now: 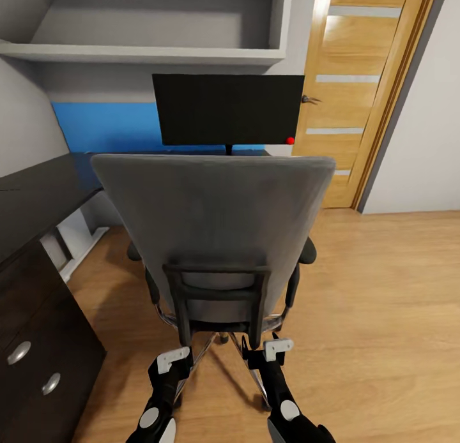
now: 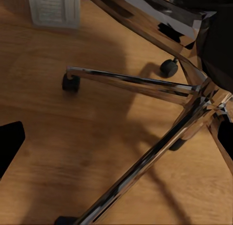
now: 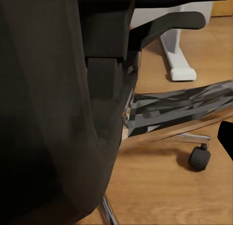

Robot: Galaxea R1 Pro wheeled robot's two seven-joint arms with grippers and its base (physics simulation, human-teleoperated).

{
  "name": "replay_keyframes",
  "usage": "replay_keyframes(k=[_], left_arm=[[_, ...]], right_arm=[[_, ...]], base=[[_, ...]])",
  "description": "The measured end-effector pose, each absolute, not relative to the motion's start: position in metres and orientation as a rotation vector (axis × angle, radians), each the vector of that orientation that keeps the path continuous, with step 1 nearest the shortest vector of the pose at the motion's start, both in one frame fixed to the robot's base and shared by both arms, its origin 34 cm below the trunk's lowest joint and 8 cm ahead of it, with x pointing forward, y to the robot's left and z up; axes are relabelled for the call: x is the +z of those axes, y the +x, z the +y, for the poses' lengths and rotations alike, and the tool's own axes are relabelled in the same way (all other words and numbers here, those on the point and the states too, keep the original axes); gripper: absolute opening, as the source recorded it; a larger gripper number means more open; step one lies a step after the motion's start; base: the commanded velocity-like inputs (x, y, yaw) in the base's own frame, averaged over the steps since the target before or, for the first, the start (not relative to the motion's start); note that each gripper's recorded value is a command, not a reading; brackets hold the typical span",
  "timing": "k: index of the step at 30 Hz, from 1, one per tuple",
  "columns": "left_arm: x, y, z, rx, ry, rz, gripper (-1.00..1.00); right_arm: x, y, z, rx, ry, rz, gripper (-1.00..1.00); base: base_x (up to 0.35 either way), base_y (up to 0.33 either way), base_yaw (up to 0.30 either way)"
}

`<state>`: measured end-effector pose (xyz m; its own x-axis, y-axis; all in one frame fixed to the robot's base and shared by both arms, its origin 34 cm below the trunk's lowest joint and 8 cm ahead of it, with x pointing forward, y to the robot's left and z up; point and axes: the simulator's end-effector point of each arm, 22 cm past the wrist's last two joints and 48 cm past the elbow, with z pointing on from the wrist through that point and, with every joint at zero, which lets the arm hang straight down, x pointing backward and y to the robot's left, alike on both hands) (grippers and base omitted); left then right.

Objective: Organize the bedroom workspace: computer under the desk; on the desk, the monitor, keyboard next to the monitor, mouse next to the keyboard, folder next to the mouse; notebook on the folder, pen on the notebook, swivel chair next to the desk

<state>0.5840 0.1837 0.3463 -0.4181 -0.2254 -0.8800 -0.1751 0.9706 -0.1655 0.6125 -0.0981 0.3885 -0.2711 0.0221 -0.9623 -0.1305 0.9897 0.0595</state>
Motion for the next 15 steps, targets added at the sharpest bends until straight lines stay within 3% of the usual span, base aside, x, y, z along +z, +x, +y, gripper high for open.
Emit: replay_keyframes(k=[15], left_arm=[[0.3464,0.5841,0.1840,-0.056,-0.285,2.013,1.00]], right_arm=[[0.3886,0.6126,-0.0986,0.147,-0.074,1.840,1.00]], base=[[0.334,0.000,0.000]])
